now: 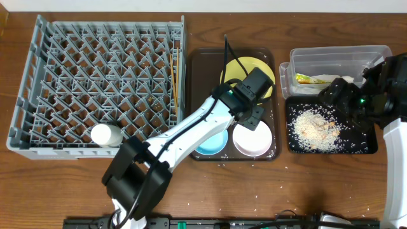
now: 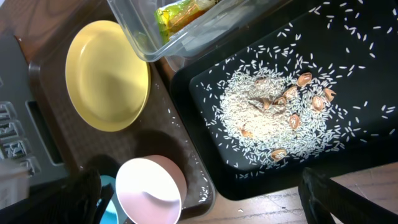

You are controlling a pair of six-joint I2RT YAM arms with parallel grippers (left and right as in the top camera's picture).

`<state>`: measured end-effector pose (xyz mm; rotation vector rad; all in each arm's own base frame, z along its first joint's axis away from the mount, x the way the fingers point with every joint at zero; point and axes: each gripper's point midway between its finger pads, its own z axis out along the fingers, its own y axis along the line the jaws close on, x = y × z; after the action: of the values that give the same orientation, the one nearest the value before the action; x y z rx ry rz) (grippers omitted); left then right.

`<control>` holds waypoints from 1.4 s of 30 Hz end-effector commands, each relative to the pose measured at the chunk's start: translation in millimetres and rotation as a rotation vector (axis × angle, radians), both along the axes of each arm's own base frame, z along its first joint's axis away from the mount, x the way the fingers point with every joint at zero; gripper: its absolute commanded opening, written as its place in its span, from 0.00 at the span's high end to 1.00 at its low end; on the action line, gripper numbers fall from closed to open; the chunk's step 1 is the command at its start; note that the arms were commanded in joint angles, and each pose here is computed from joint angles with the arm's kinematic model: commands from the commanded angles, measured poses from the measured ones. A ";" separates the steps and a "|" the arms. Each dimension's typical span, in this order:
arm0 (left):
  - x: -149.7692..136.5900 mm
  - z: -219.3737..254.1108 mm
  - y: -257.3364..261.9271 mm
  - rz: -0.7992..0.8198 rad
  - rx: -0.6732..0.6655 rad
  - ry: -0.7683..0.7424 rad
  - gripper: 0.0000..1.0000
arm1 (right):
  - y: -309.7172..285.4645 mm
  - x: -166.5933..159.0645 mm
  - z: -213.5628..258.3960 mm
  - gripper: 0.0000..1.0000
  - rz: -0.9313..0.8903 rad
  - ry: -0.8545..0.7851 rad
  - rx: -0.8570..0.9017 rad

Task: Sort waste into correct bins and load items into the dishwasher
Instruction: 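Grasp the white bowl on the tray with the left gripper, then carry the white bowl with the left gripper into the dish rack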

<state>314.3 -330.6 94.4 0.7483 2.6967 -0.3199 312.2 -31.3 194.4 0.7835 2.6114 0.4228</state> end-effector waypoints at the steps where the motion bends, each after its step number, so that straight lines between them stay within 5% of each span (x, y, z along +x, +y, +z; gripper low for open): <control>1: 2.2 -48.6 15.3 -0.006 0.129 0.031 0.44 | 0.4 0.2 3.1 0.01 0.004 -0.010 0.003; 10: -12.7 -79.5 -0.7 -0.046 0.076 0.149 0.66 | 0.4 0.3 3.1 0.01 0.004 -0.010 0.003; 14: -16.6 -79.2 -3.5 -0.056 0.058 0.169 0.91 | 0.4 0.3 3.1 0.01 0.004 -0.010 0.003; 19: -15.3 -75.9 -4.4 -0.068 0.055 0.160 0.92 | 0.4 0.3 3.1 0.01 0.004 -0.010 0.003; 25: 14.2 19.9 19.7 0.021 -0.010 0.033 0.93 | 0.4 0.3 3.1 0.01 0.004 -0.010 0.003; 30: 44.8 118.3 125.7 0.290 0.158 -0.287 0.93 | 0.4 0.3 3.1 0.01 0.004 -0.010 0.003; 34: 38.9 147.7 130.3 0.295 0.023 -0.286 0.93 | 0.4 0.3 3.1 0.01 0.004 -0.010 0.003; 36: 27.5 135.3 92.5 0.186 -0.119 -0.180 0.87 | 0.4 0.3 3.1 0.01 0.004 -0.010 0.003; 40: 18.0 73.3 60.5 0.110 -0.080 -0.051 0.34 | 0.4 0.3 3.1 0.01 0.004 -0.010 0.003; 42: 10.4 32.3 44.7 0.073 -0.045 0.049 0.30 | 0.4 0.3 3.1 0.01 0.004 -0.010 0.003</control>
<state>340.2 -267.6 174.7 0.5485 2.6206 -0.3345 312.1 -31.3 194.4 0.7837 2.6117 0.4228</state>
